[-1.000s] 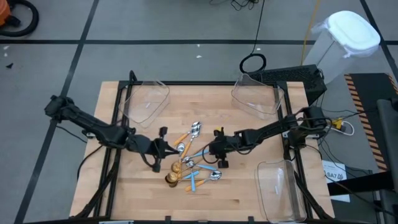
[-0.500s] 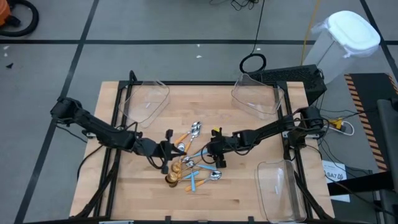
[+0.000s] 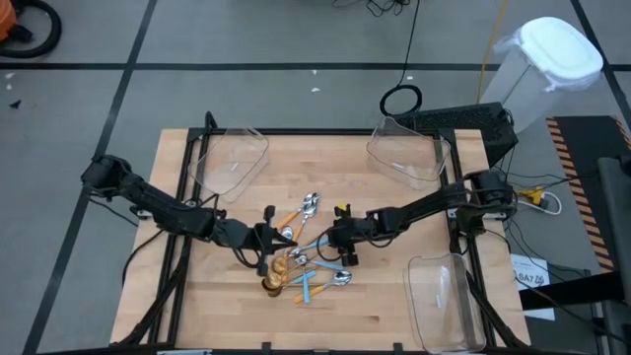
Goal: Sort silverware by color (type)
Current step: Put the blue spoon into the top right transparent bin
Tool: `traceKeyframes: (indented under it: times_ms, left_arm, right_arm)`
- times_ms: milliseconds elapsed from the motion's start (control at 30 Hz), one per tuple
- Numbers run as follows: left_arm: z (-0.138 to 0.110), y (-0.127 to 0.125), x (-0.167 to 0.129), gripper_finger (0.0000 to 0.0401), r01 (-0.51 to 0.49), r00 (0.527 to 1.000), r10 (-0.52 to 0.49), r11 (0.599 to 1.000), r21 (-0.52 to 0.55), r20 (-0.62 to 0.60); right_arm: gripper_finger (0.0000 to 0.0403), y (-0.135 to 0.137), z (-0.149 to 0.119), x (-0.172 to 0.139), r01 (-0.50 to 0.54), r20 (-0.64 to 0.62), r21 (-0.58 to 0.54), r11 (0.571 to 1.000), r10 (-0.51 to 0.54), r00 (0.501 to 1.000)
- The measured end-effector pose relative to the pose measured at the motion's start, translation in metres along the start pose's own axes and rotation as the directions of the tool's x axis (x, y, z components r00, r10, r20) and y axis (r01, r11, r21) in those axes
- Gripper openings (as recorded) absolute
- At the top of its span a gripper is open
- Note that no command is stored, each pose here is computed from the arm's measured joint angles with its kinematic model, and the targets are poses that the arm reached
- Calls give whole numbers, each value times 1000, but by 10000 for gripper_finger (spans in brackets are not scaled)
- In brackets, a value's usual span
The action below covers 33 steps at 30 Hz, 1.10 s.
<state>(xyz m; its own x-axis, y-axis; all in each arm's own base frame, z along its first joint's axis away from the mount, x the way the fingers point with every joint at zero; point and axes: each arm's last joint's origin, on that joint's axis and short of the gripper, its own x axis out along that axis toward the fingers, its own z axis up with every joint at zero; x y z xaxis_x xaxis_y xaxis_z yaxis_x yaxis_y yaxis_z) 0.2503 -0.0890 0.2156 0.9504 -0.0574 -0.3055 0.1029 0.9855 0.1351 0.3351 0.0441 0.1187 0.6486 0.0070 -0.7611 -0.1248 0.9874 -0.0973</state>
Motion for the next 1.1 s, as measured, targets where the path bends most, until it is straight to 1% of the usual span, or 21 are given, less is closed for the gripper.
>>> traceKeyframes:
  times_ms: [167,300,400,500,667,900,1033,1100]
  left_arm:
    - [0,0,0,1,0,1000,0,1000,-1,-1]
    - [0,0,0,1,0,1000,0,1000,-1,-2]
    - [0,0,0,1,0,1000,0,1000,-1,-2]
    - [0,0,0,1,-1,1000,1,1000,-4,-3]
    - [0,1,0,1,-4,1000,4,1000,-28,-3]
    - [0,1,0,1,-4,1000,4,999,-47,-3]
    - [0,1,0,1,-4,1000,4,999,-47,-3]
    - [0,1,0,1,-4,1000,4,999,-49,-3]
  right_arm:
    - [149,0,-4,8,24,-13,2,1000,-24,1000]
    - [133,-2,-5,8,23,-18,13,1000,-22,1000]
    - [109,-4,-5,9,21,-22,22,1000,-21,1000]
    - [77,-4,-5,9,20,-23,20,1000,-20,1000]
    - [32,-5,-5,9,42,-18,9,999,-42,999]
    - [32,-5,-1,-2,29,-10,6,1000,-29,1000]
    - [30,-5,9,-21,26,22,20,999,-26,999]
    - [30,-4,11,-30,20,16,19,1000,-20,1000]
